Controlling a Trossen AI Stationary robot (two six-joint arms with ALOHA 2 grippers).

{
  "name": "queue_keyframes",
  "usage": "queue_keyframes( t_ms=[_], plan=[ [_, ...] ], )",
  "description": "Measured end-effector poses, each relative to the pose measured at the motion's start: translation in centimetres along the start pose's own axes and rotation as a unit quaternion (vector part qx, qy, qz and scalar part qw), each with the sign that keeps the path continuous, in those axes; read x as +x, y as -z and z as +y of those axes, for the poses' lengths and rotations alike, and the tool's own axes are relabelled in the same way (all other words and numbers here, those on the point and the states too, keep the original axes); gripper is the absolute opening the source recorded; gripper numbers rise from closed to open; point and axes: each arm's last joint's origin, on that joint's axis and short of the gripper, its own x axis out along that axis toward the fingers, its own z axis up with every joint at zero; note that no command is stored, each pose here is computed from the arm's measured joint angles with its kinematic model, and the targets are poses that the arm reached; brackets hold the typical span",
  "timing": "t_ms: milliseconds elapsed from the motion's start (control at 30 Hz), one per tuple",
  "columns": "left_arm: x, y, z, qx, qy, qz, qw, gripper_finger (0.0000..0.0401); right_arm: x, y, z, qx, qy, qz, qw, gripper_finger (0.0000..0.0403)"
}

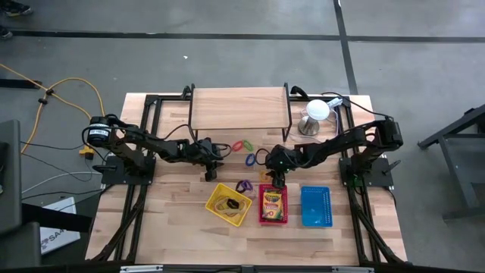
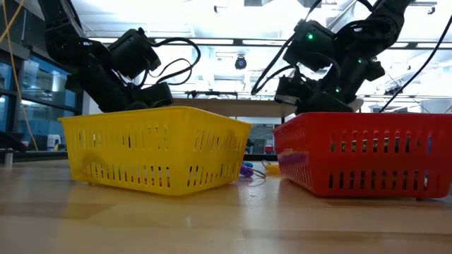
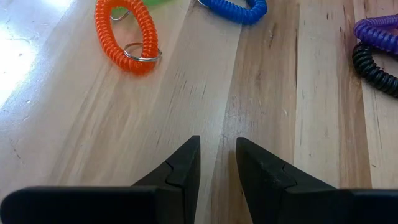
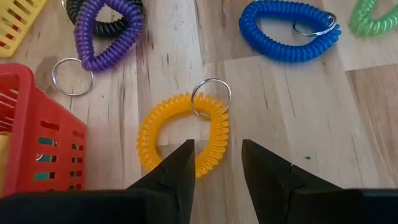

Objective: Pick & Place Office Desk Supplies
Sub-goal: Put the yellow spring keychain into the blue bin

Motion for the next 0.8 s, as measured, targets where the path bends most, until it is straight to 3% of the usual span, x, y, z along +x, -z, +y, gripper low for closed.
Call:
queue_keyframes(
  t_ms=[800],
  plan=[
    [0.0, 0.0, 0.0, 0.000, 0.000, 0.001, 1.000, 0.0099, 1.1, -0.8, 0.2, 0.012, 0.001, 0.019, 1.000, 0.0118]
  ],
)
